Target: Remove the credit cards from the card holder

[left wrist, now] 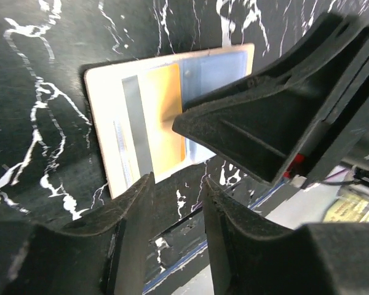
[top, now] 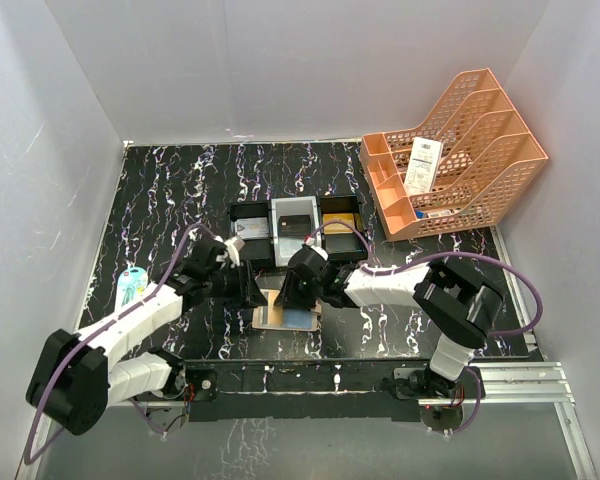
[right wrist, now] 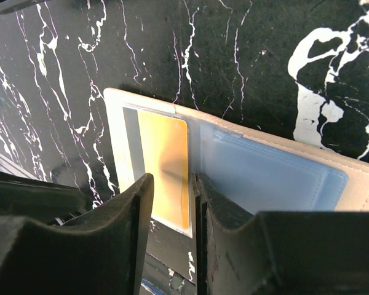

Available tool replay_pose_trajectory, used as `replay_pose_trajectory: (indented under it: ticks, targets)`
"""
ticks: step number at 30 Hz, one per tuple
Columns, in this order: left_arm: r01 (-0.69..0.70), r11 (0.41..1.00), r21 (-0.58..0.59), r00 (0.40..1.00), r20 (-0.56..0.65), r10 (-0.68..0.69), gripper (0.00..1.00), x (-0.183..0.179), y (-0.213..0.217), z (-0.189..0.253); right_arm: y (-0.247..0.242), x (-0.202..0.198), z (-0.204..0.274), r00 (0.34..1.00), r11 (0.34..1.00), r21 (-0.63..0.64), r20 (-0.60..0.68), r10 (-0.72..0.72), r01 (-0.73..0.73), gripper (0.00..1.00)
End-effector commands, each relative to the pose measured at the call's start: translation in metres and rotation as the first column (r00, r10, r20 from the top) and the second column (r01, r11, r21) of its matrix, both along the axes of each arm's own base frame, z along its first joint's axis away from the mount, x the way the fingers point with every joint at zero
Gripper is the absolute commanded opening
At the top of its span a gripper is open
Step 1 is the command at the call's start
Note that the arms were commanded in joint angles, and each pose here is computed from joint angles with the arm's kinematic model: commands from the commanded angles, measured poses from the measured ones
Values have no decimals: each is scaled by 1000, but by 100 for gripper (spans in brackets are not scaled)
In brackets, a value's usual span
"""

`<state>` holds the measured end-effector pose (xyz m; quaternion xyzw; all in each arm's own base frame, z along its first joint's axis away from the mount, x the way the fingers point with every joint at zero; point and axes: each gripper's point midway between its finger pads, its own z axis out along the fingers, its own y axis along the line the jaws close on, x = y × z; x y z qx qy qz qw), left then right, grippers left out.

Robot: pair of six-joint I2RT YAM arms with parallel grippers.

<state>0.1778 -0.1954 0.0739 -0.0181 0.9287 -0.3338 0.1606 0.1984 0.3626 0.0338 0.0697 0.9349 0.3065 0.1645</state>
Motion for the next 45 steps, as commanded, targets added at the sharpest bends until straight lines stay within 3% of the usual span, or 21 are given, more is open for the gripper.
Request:
replay_pose_trajectory:
  ticks: [1, 6, 20, 31, 40, 45]
  targets:
    - [21, 999, 46, 1000, -14, -21, 32, -5, -14, -11, 7, -1, 7, 1000, 998, 67, -9, 1, 0, 29]
    - [-41, 978, 204, 997, -51, 53, 31, -6, 10, -40, 3, -2, 5, 1000, 997, 81, -25, -7, 9, 28]
    - [17, 979, 205, 998, -64, -3, 16, -13, 3, -53, 4, -4, 4, 998, 993, 122, -56, 1, 5, 26]
    - [57, 982, 180, 995, -94, -40, 3, -24, -2, -61, 15, -9, 29, 998, 946, 323, -57, 27, -7, 22]
    - [61, 984, 168, 996, -68, -50, 4, -20, -5, -51, 16, -6, 46, 999, 926, 376, -10, 43, -36, 3]
    - [60, 983, 175, 997, -62, -50, 4, -19, -5, -49, 15, -5, 46, 999, 929, 368, -15, 45, -37, 0]
